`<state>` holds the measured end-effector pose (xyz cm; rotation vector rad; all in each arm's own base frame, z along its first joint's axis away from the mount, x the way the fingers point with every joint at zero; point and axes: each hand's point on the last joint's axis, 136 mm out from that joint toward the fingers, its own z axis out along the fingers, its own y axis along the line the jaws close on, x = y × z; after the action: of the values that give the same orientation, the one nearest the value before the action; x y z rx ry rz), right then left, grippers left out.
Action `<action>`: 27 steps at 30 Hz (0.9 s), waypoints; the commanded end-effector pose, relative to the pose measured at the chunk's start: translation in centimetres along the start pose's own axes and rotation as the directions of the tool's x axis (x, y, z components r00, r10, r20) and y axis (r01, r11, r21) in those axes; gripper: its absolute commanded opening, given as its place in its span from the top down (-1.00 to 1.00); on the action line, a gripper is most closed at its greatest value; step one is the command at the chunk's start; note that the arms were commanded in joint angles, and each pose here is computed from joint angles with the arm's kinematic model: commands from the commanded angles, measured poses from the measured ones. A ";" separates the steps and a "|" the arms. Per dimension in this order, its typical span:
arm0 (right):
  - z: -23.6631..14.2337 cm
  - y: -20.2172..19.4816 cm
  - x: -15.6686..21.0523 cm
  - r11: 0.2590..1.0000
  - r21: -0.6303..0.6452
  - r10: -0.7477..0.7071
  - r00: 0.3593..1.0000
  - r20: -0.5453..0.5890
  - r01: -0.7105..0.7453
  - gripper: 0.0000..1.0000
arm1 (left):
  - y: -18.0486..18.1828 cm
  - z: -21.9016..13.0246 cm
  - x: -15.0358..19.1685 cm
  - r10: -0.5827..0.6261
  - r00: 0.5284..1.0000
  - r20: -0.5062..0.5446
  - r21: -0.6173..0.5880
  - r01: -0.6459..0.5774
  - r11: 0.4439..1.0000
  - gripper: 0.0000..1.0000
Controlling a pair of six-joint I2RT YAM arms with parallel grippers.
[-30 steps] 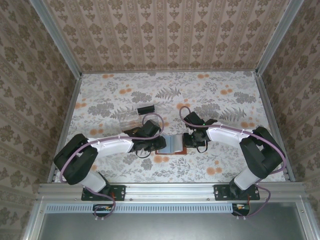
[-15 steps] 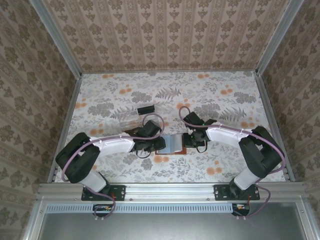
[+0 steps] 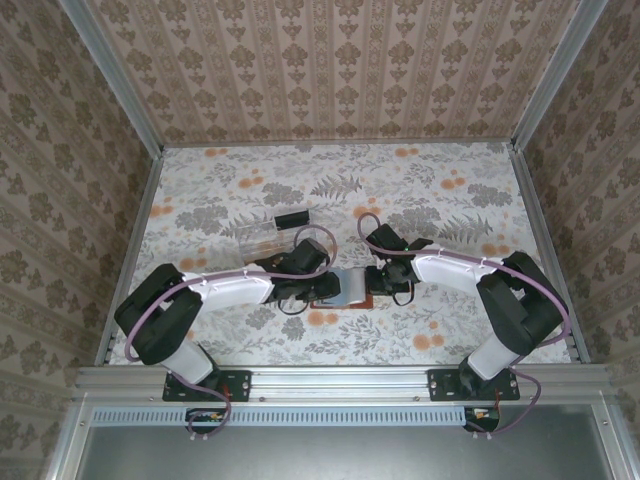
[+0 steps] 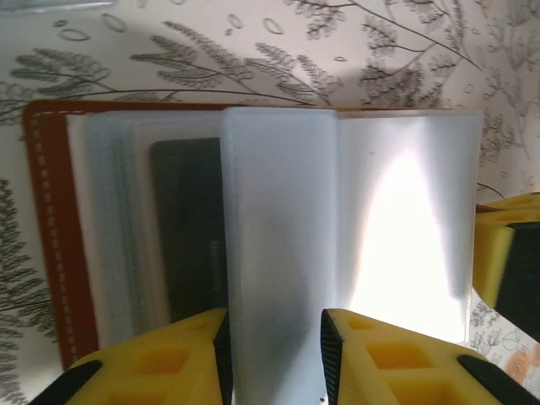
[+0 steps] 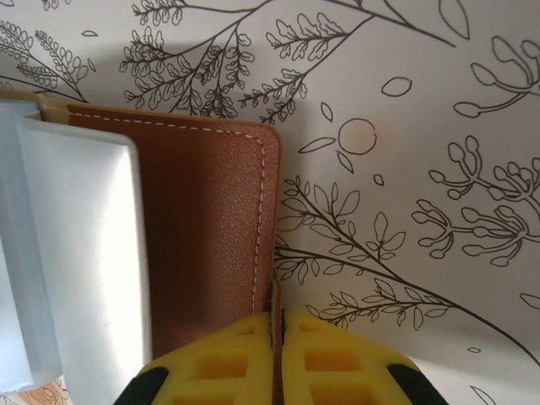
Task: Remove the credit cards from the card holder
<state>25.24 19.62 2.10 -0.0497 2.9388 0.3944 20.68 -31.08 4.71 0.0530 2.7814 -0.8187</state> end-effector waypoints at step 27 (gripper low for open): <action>-2.4 -0.6 -1.4 0.997 -0.045 0.069 0.994 0.083 -0.066 0.58 | -6.1 3.3 1.0 0.090 0.989 -0.114 0.199 -0.066 0.978 0.32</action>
<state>26.48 18.94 4.17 0.0151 2.8592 0.4494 19.89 -37.07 4.77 0.2335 2.7764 -1.0637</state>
